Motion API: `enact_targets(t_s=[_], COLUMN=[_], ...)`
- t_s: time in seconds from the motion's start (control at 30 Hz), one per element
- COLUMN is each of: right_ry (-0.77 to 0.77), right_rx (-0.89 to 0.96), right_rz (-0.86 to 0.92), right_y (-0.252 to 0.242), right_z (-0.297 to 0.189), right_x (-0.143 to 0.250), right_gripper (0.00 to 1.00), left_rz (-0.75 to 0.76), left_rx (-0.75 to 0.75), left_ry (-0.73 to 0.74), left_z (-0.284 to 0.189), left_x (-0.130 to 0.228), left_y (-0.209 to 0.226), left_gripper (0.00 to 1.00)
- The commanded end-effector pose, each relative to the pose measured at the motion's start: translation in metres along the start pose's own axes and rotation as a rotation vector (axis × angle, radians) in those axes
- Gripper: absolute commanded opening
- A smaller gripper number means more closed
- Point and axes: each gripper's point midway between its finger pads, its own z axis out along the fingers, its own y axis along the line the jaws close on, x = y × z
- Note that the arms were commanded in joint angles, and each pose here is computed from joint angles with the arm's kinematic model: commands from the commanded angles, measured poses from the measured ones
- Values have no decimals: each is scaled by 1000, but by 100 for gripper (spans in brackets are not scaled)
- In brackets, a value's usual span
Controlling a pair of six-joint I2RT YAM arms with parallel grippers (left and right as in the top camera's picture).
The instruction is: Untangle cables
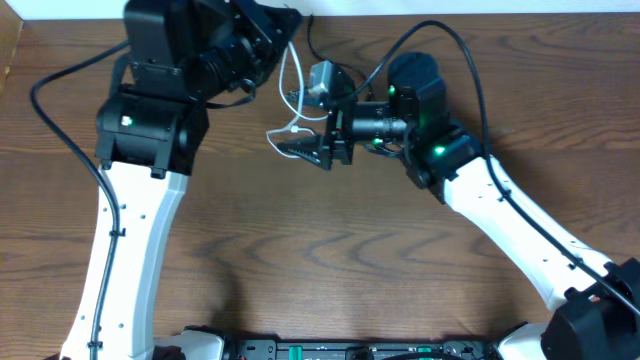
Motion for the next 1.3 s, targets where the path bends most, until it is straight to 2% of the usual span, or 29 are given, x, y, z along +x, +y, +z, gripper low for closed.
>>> enact_targets(t_s=[0.0,0.1,0.23,0.3,0.4,0.43,0.5,0.57,0.63,0.77,0.9,1.07,1.27], right_ry=[18,39,58,51,31,28,28,20,6,-23,-7,23,-1], right_rx=[82,161,245,256,278,280,240,178,113,-7,1,71,-65], right_rz=[62,128,220,224,273,279,283,274,257,176,152,188,110], right_y=[-15,-31,-50,-54,-62,-63,-58,-48,-37,-18,-21,-43,-27], right_z=[10,15,12,8,-2,-3,-3,0,1,2,-1,-16,-26], right_x=[12,25,37,35,31,30,29,26,20,8,13,26,20], right_gripper=[70,50,11,1,1,4,31,49,55,58,61,63,68], left_rz=[-13,-46,-61,-62,-62,-62,-63,-63,-67,-93,-93,-93,-100], left_rx=[12,12,-16,-36,-48,-48,-56,-66,-77,-101,-139,-141,-139], left_ry=[0,2,-62,-100,-127,-129,-147,-170,-197,-261,-354,-359,-360], left_z=[3,3,3,2,1,1,1,0,-1,-4,-9,-10,-10], left_x=[4,5,-6,-12,-17,-17,-20,-24,-29,-39,-54,-54,-54], left_y=[-8,-9,-3,0,3,3,4,6,8,13,20,20,20], left_gripper=[7,7,7,8,8,8,8,8,8,7,8,7,7])
